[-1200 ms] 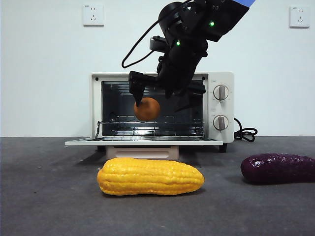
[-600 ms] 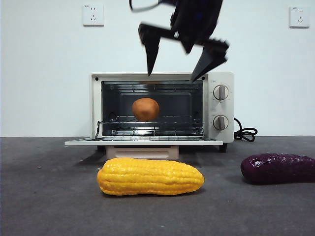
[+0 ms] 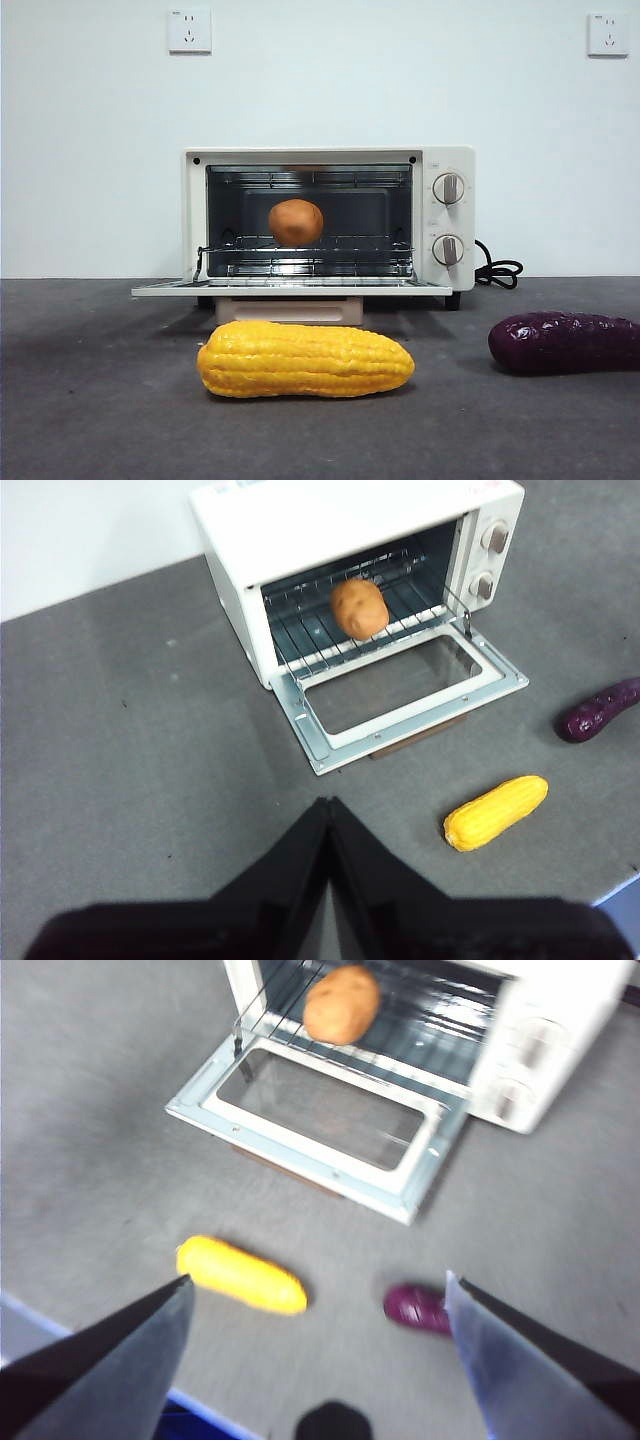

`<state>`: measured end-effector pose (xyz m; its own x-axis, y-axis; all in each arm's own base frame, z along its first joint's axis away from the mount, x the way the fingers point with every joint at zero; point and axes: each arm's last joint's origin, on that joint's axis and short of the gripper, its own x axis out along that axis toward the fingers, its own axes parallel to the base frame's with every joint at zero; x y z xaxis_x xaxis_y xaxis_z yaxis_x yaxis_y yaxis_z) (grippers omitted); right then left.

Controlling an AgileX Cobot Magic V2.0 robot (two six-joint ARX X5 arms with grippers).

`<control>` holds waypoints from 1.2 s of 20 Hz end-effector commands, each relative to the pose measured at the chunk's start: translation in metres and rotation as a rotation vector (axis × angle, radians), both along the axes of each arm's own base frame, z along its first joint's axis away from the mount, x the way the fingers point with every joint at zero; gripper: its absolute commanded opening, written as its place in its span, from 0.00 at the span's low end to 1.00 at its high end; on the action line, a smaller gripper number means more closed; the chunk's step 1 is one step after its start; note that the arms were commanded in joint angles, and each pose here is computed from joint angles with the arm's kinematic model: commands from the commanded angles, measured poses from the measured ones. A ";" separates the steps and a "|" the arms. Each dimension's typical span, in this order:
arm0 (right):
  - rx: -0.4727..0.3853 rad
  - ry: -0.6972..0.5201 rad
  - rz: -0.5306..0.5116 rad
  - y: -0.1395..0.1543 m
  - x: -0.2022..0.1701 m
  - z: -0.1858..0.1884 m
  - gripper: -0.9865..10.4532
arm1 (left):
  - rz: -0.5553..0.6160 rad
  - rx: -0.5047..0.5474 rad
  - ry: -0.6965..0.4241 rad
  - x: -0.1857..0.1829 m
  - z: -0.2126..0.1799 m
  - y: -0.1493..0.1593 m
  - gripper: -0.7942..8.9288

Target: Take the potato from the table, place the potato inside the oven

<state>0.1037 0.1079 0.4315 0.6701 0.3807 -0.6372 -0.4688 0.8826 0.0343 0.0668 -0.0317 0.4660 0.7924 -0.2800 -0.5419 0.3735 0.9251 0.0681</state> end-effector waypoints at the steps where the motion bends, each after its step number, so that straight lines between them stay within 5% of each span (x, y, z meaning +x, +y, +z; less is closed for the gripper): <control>1: 0.052 -0.018 -0.017 -0.028 -0.025 0.007 0.30 | 0.024 -0.014 0.033 0.009 -0.002 -0.005 0.08; 2: 0.062 -0.028 -0.017 -0.041 -0.036 0.009 0.18 | 0.038 -0.025 0.055 0.015 -0.003 -0.008 0.08; 4: 0.080 -0.043 -0.016 -0.061 -0.053 0.009 0.11 | 0.071 -0.075 0.108 0.025 -0.006 -0.013 0.08; 8: 0.097 -0.100 0.008 -0.091 -0.080 0.009 0.11 | 0.100 -0.136 0.226 0.050 -0.014 -0.028 0.08; 18: 0.097 -0.213 0.074 -0.113 -0.098 0.017 0.08 | 0.266 -0.034 0.492 0.126 -0.084 -0.044 0.08; 24: 0.128 -0.239 0.066 -0.119 -0.103 0.025 0.08 | 0.283 -0.250 0.603 0.159 -0.158 -0.022 0.08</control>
